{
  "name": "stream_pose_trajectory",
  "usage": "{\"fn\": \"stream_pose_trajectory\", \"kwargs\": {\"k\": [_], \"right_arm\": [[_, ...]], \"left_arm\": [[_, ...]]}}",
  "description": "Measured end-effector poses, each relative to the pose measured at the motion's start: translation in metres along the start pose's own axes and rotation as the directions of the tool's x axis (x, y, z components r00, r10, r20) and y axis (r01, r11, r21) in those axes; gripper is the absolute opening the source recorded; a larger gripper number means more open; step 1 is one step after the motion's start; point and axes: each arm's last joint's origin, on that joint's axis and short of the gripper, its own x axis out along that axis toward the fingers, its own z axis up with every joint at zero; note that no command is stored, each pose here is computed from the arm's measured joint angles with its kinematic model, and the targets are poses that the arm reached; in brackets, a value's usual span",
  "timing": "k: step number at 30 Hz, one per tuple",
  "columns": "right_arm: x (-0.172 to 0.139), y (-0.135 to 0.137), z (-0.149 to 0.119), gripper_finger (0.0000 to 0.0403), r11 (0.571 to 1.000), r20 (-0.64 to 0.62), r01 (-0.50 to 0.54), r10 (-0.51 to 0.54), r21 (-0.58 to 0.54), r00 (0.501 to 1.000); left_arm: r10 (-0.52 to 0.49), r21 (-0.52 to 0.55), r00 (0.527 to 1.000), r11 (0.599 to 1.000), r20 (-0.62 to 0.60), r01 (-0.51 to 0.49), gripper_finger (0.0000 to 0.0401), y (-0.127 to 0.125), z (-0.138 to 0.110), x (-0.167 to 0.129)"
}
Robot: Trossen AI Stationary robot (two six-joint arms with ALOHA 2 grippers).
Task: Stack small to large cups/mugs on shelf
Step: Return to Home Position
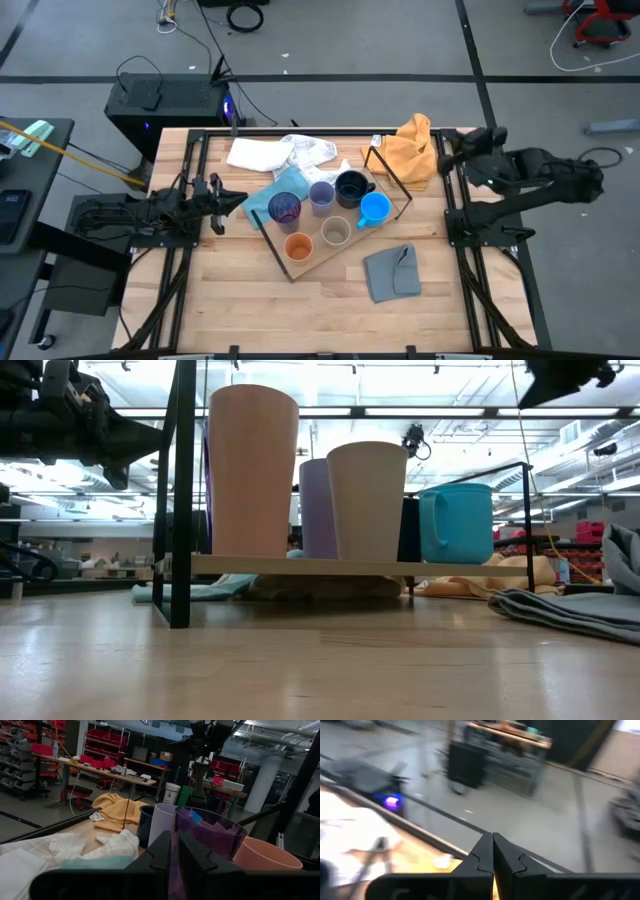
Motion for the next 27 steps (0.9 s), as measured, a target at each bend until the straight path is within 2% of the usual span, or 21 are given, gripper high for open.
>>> {"fn": "stream_pose_trajectory", "kwargs": {"k": [2, 9, 15, 17, 19, 24, 27], "right_arm": [[-0.004, 0.0, -0.003, 0.0003, 0.997, 0.033, -0.074, 0.073, 0.025, 0.997], [-0.012, -0.003, -0.016, 0.0007, 0.967, 0.108, -0.219, 0.206, 0.13, 0.973], [-0.019, 0.002, -0.016, 0.0005, 0.901, 0.176, -0.424, 0.404, 0.093, 0.897], [-0.022, -0.001, -0.011, 0.0005, 0.857, 0.203, -0.509, 0.487, 0.075, 0.85], [-0.026, -0.007, -0.006, 0.0005, 0.795, 0.242, -0.604, 0.577, 0.056, 0.781], [-0.033, -0.023, 0.004, 0.0005, 0.59, 0.356, -0.808, 0.753, 0.008, 0.554], [-0.036, -0.027, 0.002, 0.0005, 0.465, 0.36, -0.885, 0.829, -0.02, 0.428]], "left_arm": [[0.0, 0.001, 1.0, 1.0, 0.0, 0.0, 0.004, 0.0, 0.0, 0.0], [0.0, 0.002, 1.0, 1.0, 0.0, 0.0, 0.0031, 0.0, 0.0, 0.0], [0.0, -0.001, 1.0, 1.0, 0.0, 0.0, 0.003, 0.0, 0.0, 0.0], [0.0, -0.003, 1.0, 1.0, 0.0, 0.0, 0.0034, 0.0, 0.0, 0.0], [0.0, -0.013, 1.0, 1.0, -0.001, 0.0, 0.0037, 0.0, 0.0, 0.0], [0.0, -0.035, 1.0, 0.999, -0.001, 0.0, 0.004, 0.0, 0.0, 0.0], [0.0, -0.035, 1.0, 0.999, -0.001, 0.0, 0.0038, 0.0, 0.0, 0.0]]}}
